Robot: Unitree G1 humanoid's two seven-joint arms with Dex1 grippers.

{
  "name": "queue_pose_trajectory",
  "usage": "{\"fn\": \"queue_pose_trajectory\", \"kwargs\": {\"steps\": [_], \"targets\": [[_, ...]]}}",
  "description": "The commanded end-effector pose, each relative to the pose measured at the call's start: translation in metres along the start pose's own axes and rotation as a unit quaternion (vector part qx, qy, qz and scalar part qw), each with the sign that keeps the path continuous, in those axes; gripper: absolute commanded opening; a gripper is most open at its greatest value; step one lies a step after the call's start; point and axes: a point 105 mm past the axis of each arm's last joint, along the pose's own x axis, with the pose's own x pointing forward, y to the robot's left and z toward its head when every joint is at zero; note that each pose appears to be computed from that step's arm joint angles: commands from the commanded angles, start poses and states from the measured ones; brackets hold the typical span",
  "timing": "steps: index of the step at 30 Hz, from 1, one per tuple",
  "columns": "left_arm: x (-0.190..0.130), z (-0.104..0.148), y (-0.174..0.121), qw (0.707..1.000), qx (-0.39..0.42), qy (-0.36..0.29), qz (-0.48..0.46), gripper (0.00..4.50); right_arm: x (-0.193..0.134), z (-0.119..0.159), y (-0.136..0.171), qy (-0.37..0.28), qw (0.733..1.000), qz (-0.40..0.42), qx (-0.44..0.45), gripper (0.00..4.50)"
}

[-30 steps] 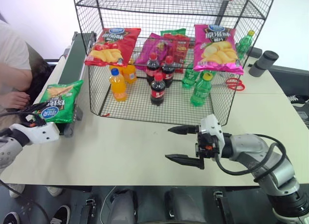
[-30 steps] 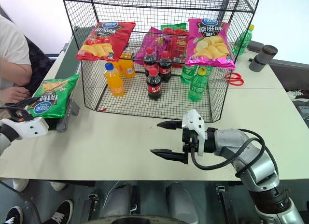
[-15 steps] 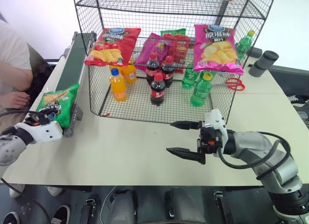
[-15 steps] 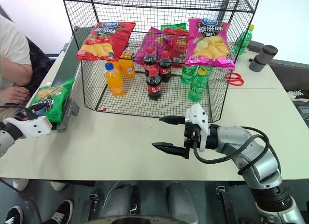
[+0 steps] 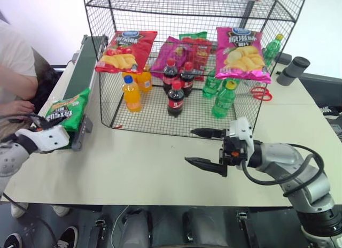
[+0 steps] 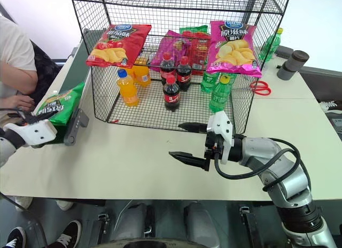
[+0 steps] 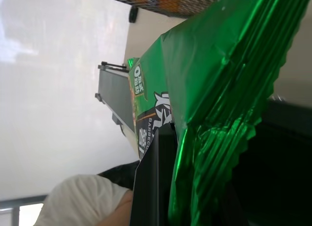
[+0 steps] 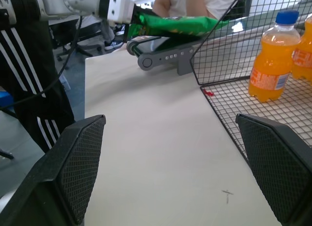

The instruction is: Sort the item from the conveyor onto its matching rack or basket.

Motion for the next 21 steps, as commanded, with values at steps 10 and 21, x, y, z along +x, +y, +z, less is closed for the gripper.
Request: {"fn": "queue_pose_trajectory", "kwargs": {"steps": [10, 21], "targets": [[-0.074, 0.116, -0.004, 0.832, -0.385, -0.271, -0.294, 0.05, -0.007, 0.003, -0.007, -0.019, 1.000, -0.022, -0.011, 4.50], [-0.064, 0.189, 0.008, 0.603, -0.566, -0.373, -0.421, 0.05, -0.056, 0.023, 0.010, -0.108, 0.969, -0.016, 0.222, 4.50]]}}
